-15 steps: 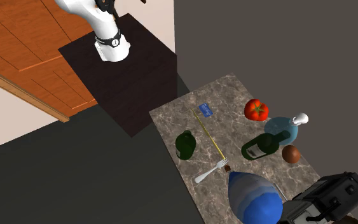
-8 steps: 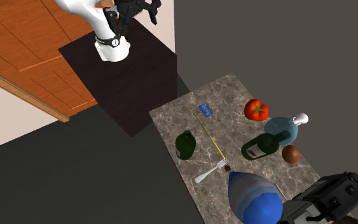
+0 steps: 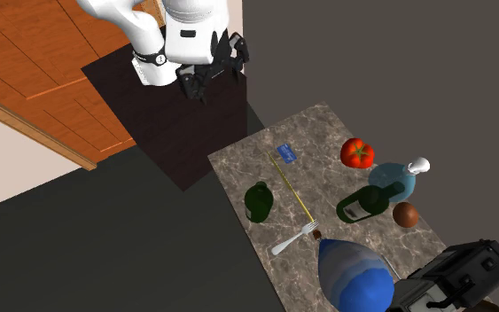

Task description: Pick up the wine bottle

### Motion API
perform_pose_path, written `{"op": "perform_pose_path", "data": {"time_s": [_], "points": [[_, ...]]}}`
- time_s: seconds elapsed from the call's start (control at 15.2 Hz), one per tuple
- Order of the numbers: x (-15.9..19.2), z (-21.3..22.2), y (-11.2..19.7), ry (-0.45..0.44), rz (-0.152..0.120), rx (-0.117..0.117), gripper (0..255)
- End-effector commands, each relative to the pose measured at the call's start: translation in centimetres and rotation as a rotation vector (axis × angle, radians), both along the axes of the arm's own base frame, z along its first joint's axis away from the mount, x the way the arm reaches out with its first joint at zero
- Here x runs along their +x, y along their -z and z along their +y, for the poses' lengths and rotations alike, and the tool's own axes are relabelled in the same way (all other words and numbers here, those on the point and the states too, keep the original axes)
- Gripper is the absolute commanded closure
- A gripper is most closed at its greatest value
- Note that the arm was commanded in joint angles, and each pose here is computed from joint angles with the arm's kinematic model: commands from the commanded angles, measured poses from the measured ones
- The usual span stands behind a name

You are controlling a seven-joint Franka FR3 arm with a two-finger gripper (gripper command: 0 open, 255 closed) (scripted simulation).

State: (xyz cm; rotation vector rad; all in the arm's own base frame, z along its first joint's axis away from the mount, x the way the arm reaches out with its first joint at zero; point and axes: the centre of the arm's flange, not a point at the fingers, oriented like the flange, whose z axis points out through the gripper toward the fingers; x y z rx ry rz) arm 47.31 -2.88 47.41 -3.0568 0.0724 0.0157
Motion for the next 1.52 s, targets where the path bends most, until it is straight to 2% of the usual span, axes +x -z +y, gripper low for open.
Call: {"op": "perform_pose_path", "data": {"time_s": [0.0,1.12,1.45], "points": [[2.2,-0.2,1.3,0.003,0.004,-0.009,0],[21.2,-3.6,13.3,0.030,0.039,-0.081,0],[21.3,-3.6,15.5,0.030,0.040,-0.081,0]]}}
